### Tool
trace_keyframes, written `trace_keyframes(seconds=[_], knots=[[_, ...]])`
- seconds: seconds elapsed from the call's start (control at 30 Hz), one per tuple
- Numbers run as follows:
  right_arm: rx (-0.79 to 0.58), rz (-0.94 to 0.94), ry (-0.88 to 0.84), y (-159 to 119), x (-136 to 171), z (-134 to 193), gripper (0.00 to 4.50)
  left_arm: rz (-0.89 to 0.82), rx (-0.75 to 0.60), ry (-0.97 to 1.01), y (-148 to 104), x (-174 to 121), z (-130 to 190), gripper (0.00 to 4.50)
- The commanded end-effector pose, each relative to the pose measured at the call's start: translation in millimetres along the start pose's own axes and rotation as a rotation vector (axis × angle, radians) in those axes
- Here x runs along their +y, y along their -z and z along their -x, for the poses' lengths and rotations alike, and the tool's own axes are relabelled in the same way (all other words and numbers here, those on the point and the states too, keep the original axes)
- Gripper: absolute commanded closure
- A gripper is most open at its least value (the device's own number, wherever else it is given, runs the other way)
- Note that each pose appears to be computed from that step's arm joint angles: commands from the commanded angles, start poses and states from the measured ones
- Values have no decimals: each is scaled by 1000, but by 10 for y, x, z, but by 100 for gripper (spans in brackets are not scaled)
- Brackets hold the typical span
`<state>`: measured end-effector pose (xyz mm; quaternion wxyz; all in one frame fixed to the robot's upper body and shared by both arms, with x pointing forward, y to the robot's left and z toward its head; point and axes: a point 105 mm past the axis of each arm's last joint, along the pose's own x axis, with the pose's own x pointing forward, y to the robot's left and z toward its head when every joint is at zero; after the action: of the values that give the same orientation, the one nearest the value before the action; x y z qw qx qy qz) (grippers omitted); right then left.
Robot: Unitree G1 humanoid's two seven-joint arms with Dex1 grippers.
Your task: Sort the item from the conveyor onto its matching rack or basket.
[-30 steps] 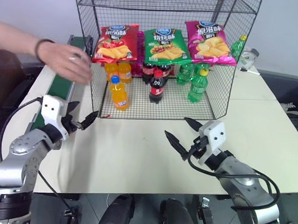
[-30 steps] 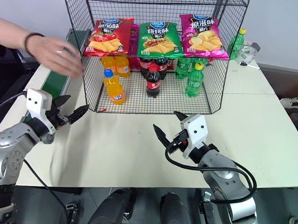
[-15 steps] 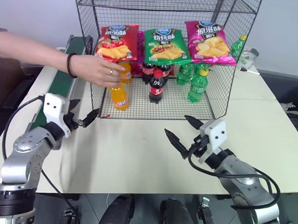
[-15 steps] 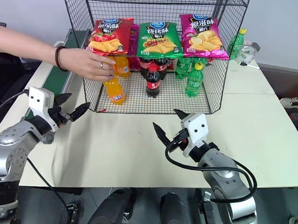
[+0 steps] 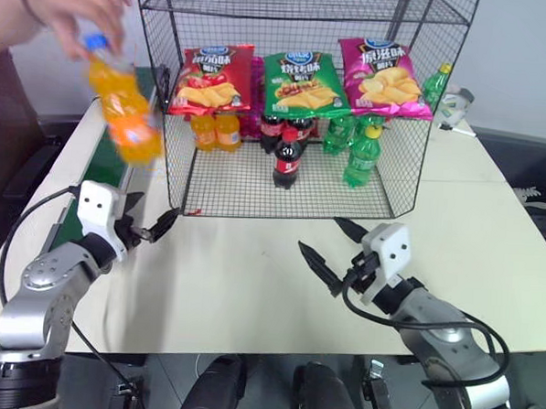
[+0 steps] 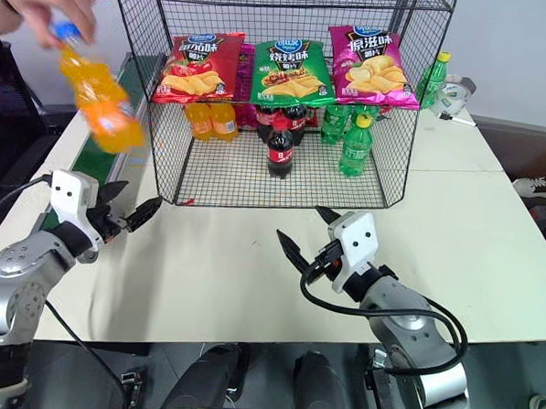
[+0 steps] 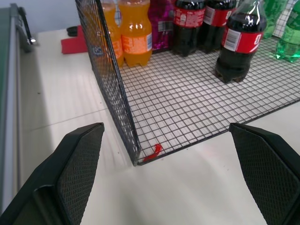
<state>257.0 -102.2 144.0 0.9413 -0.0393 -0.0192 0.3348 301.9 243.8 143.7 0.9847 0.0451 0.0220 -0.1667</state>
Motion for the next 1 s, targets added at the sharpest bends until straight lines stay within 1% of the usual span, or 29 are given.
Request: trace_keyframes(seconds=[0.03,0.27,0.77,0.9,1.0], knots=[[-62,26,-31,-175,75,-4,0,-13,-38,-38,-123,58,69,3],[-76,28,-49,-188,60,-69,0,-10,-45,-100,-118,151,51,3],[-83,43,-41,-192,25,-79,0,-11,-71,-120,-110,167,11,3],[-87,40,-31,-191,13,-89,0,-12,-78,-126,-141,207,-26,3],[-86,39,-30,-189,17,-84,0,18,-91,-172,-142,287,-31,3]])
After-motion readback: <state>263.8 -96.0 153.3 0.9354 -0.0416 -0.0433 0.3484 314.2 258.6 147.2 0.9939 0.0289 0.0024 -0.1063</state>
